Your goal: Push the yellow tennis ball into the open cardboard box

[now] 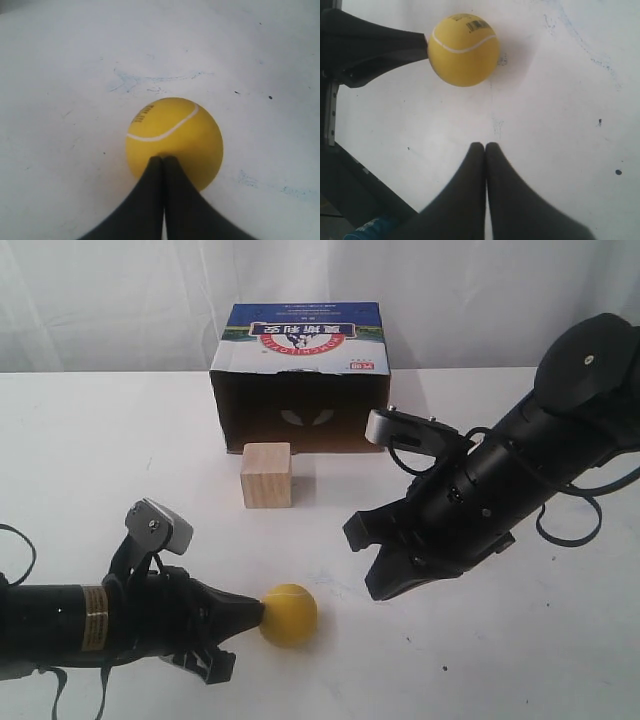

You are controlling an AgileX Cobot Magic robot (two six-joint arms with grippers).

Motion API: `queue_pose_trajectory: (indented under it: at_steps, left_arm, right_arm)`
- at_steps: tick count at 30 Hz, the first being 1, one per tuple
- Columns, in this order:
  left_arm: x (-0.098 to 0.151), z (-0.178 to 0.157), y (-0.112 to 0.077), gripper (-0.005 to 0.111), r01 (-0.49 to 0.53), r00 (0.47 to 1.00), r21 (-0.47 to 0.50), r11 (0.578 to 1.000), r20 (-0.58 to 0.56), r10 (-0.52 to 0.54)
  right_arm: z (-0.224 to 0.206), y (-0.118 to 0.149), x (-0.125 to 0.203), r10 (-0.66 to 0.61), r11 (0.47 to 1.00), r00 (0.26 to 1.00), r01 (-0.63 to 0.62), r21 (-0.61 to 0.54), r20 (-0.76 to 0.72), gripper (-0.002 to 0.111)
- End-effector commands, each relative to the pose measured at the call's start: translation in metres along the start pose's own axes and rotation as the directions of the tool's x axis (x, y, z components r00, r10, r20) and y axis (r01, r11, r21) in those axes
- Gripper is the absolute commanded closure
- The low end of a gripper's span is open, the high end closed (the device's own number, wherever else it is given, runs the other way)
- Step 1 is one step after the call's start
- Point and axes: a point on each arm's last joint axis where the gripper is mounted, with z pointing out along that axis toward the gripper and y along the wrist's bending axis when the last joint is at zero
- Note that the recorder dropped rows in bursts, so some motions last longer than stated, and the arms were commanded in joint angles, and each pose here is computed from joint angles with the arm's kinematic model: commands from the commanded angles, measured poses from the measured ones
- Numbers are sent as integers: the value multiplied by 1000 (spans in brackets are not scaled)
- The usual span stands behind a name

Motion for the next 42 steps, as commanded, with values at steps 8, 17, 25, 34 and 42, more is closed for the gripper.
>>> queue_pose_trajectory:
  at_steps: [8, 17, 25, 34, 42]
  left_arm:
    - [1, -1, 0, 107, 6, 1000, -13, 1000, 10, -6]
    - [-18, 8, 1, 107, -46, 998, -4, 999, 41, 46]
    - [-20, 16, -6, 107, -77, 997, -4, 997, 7, 77]
    - [-31, 15, -9, 107, -9, 992, 24, 1000, 123, 6]
    - [-31, -1, -4, 107, 103, 982, -94, 990, 167, -87]
  right_arm:
    - [1, 0, 0, 3, 1000, 1000, -3, -2, 5, 108]
    - [1, 0, 0, 2, 1000, 1000, -2, 0, 7, 108]
    - [1, -1, -1, 2, 1000, 1000, -2, 6, 21, 108]
    - [1, -2, -4, 0, 1000, 999, -1, 18, 46, 108]
    - [1, -2, -5, 0, 1000, 998, -2, 25, 63, 108]
